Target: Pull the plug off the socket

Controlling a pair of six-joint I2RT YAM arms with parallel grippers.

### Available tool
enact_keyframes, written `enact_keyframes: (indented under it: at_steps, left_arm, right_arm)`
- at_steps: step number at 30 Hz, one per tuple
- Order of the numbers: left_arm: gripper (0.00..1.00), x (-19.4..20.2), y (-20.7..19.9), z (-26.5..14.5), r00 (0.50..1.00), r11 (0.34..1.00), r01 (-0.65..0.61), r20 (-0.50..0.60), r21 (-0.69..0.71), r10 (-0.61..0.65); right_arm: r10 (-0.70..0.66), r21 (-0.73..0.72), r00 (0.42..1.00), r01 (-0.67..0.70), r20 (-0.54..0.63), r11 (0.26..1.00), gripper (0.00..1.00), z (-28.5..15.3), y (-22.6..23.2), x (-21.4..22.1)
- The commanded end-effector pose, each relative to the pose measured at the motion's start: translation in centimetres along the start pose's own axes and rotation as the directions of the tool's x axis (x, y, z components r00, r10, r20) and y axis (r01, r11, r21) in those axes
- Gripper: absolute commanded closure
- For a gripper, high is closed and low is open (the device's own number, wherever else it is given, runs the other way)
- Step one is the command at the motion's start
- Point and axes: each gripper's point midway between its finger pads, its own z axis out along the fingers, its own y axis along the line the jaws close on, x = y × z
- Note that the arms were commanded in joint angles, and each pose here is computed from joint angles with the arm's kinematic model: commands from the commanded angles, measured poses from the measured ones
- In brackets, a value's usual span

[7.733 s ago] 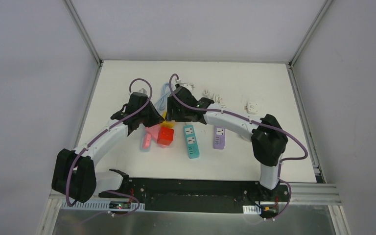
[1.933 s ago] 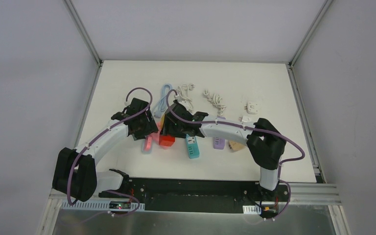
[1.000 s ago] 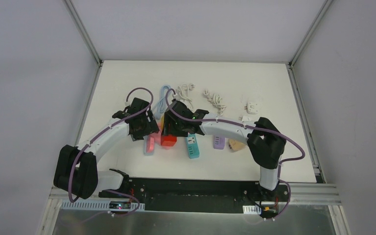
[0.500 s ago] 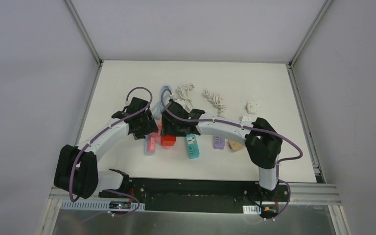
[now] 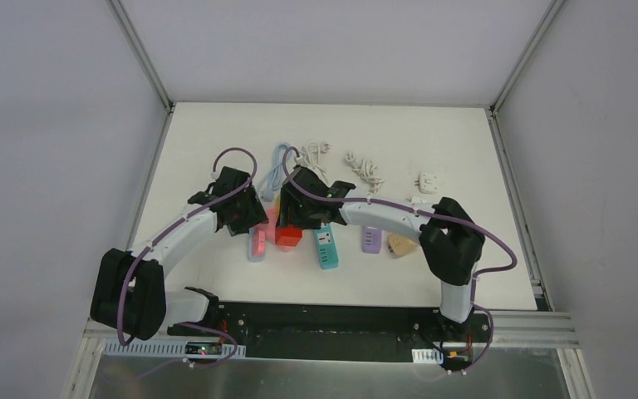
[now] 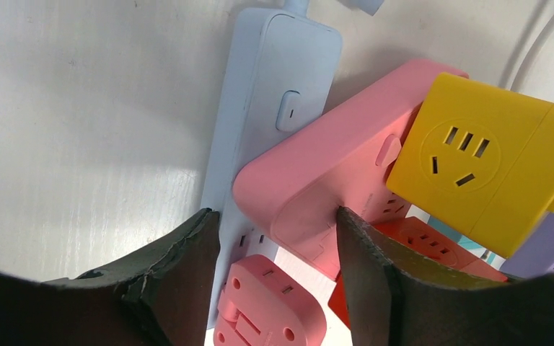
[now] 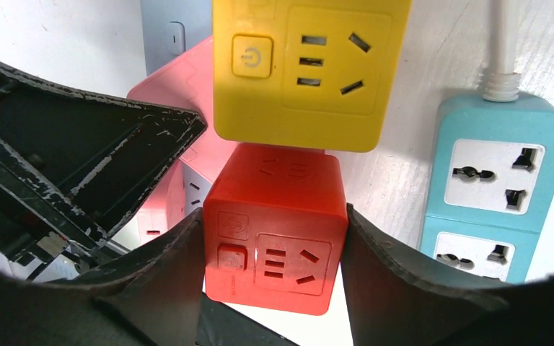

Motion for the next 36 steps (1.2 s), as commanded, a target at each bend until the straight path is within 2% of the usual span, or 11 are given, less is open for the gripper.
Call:
enact_keyframes:
  at_steps: [1,5,10,15,16,18,20,26,32,34,36]
  left_arm:
    - [0.5,4.9,4.3,2.0,0.99,0.989,-0.029,-0.142,-0.148,0.008]
    - [0.52,5.2,4.6,1.9,0.99,0.988,-0.032,-0.143,-0.153,0.01]
    - [0.54,5.3,4.7,1.9,0.99,0.988,-0.031,-0.143,-0.151,0.009]
    - [0.55,5.2,4.5,1.8,0.99,0.989,-0.029,-0.14,-0.142,0.009]
    - [0.55,5.2,4.5,1.8,0.99,0.99,-0.029,-0.14,-0.141,0.009]
    - [0.55,5.2,4.5,1.8,0.99,0.989,-0.03,-0.141,-0.142,0.009]
    - [0.55,5.2,4.5,1.8,0.99,0.989,-0.029,-0.139,-0.142,0.009]
    - [0.55,5.0,4.5,1.8,0.99,0.989,-0.031,-0.137,-0.144,0.011]
    - [0.55,5.1,4.5,1.9,0.99,0.989,-0.025,-0.138,-0.145,0.005]
    - [0.55,5.2,4.6,1.9,0.99,0.989,-0.027,-0.141,-0.148,0.006]
    - [0.55,5.2,4.7,1.8,0.99,0.988,-0.029,-0.14,-0.151,0.008]
  right_arm:
    - [-0.088,-0.068,0.996,0.088,0.01,0.994,1.0,-1.5,4.4,0.5]
    - [-0.115,-0.009,0.992,0.116,0.045,0.993,1.0,-1.7,4.1,-0.4]
    - [-0.017,-0.337,1.0,0.01,-0.02,0.941,1.0,-4.7,6.5,-1.2]
    - [-0.075,-0.149,0.997,0.073,-0.006,0.986,1.0,-2.4,4.2,-0.5]
    - [-0.08,-0.119,0.997,0.078,-0.011,0.99,0.9,-2.0,3.8,-0.1]
    - [-0.067,-0.052,0.998,0.068,0.02,0.996,0.53,-1.4,2.8,-0.2]
    - [-0.048,-0.003,0.998,0.048,0.041,0.999,0.32,-1.0,1.7,-0.3]
    - [-0.024,0.059,1.0,0.024,0.011,0.998,0.16,0.0,-0.2,1.1]
    - [-0.025,0.069,1.0,0.024,0.019,0.997,0.35,0.2,-0.1,1.2]
    - [-0.033,0.072,0.998,0.03,0.051,0.997,0.54,-0.2,0.2,0.3]
    - [-0.041,0.056,0.996,0.037,0.076,0.998,0.86,-0.9,0.7,-0.6]
